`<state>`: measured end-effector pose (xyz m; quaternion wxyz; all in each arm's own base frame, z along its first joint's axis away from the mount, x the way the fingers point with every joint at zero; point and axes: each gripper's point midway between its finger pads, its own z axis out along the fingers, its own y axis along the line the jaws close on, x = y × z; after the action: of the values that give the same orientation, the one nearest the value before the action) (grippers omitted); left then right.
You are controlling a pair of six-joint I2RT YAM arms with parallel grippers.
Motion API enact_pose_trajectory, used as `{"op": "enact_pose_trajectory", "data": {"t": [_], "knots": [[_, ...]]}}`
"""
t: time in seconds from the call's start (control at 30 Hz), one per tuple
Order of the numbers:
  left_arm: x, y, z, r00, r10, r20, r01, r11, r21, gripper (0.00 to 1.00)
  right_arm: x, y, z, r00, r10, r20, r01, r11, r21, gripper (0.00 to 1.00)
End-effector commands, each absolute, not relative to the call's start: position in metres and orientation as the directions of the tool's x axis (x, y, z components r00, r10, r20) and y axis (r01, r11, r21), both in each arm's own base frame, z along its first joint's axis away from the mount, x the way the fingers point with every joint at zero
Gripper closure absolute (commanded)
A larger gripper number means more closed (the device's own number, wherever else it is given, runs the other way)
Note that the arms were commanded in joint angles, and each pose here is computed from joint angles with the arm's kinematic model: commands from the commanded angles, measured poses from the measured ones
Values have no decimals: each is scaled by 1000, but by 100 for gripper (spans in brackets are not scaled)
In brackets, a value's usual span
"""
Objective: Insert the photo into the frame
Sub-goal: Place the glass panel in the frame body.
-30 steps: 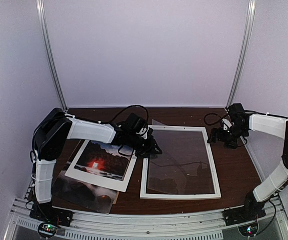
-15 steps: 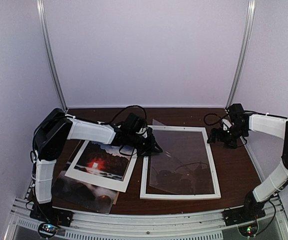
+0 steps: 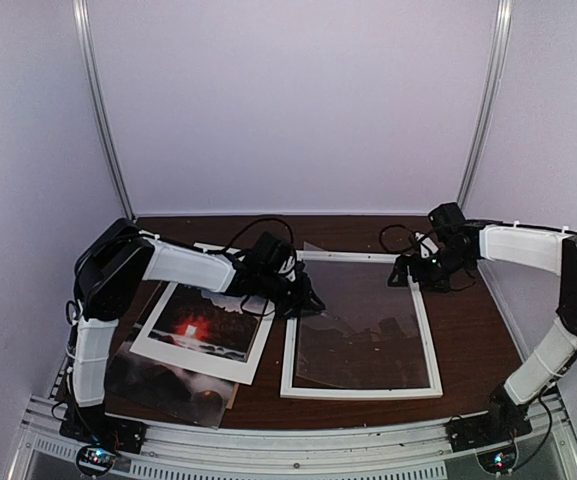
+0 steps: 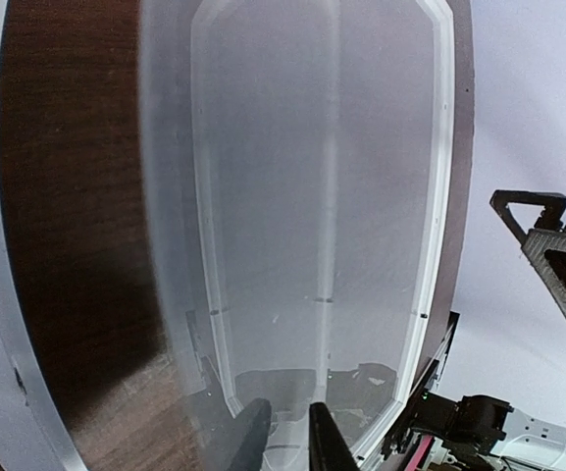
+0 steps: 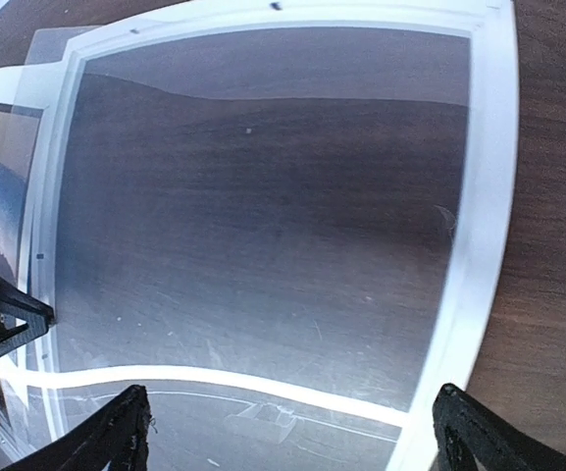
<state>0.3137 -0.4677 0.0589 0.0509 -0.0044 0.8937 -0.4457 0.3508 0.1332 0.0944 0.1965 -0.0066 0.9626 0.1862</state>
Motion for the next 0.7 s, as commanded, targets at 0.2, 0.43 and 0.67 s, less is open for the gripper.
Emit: {"op": "enact_pose_trajectory", "data": {"t": [0.2, 0.43, 0.67], "knots": [[312, -473, 56, -995, -47, -86, 42, 583, -811, 85, 360, 204, 89, -927, -52, -372, -232, 859, 456, 0], [312, -472, 53, -996, -48, -82, 38, 586, -809, 82, 359, 225, 65, -946, -80, -315, -239, 829, 506, 2], [312, -472, 55, -995, -48, -85, 41, 583, -811, 78, 356, 225, 50, -956, -87, -282, -224, 836, 501, 2]]}}
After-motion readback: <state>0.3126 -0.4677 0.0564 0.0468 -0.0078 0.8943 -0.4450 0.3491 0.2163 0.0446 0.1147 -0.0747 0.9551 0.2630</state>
